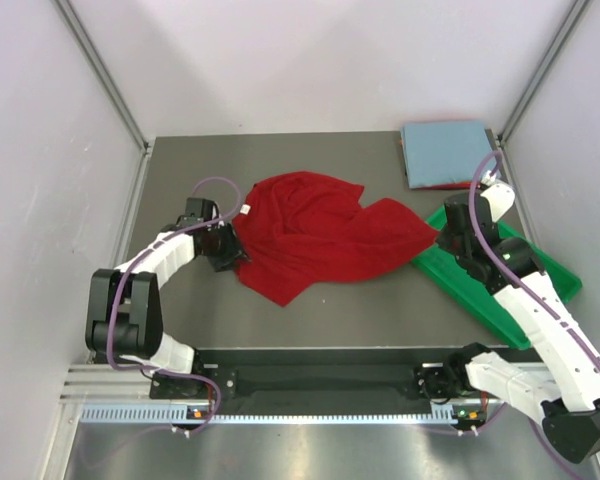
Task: Fold and stack the t-shirts
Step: Flatten the tshirt out
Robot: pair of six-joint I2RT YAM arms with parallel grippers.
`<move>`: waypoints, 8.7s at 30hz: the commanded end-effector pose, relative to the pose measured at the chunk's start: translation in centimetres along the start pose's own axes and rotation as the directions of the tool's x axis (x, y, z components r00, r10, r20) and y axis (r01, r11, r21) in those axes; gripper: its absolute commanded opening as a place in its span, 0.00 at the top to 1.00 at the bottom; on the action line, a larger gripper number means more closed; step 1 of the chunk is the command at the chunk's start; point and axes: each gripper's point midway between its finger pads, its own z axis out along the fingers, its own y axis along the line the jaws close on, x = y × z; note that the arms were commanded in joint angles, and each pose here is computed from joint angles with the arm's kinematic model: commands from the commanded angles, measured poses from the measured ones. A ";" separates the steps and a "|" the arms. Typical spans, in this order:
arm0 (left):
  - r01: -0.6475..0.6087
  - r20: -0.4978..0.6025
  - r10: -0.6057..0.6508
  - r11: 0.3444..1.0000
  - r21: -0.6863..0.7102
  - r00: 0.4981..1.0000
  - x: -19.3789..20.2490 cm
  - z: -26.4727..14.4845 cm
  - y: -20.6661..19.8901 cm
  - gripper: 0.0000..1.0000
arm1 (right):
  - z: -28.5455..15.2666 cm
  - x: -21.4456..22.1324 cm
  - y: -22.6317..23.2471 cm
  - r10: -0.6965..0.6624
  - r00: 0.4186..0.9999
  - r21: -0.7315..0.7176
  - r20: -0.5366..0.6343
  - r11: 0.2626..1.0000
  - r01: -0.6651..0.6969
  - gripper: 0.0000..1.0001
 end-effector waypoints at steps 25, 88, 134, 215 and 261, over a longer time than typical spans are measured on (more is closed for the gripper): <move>-0.173 0.187 0.142 0.971 0.162 0.972 0.5 -8.4 -9.3 0.55 | 1.4 0.6 1.3 0.008 1.000 -0.038 -0.011 0.999 -0.009 1.00; 0.138 0.023 -0.136 0.969 -0.206 0.990 3.1 0.1 6.7 0.68 | 0.5 2.0 2.9 -0.018 0.999 -0.200 -0.032 0.980 0.011 1.00; 0.113 0.103 -0.089 0.960 -0.256 0.991 0.8 0.1 6.8 0.66 | 0.5 1.7 3.5 -0.026 0.999 -0.212 -0.040 0.977 0.017 1.00; 0.010 0.068 0.006 0.974 -0.224 0.998 1.3 0.4 6.0 0.62 | -0.7 2.7 7.1 -0.094 0.993 -0.427 -0.078 0.903 0.052 1.00; 0.008 0.451 0.108 0.969 -0.247 0.886 -10.8 -16.8 -4.8 1.00 | -3.8 -4.5 8.9 -0.084 0.995 -0.425 0.050 0.900 0.097 1.00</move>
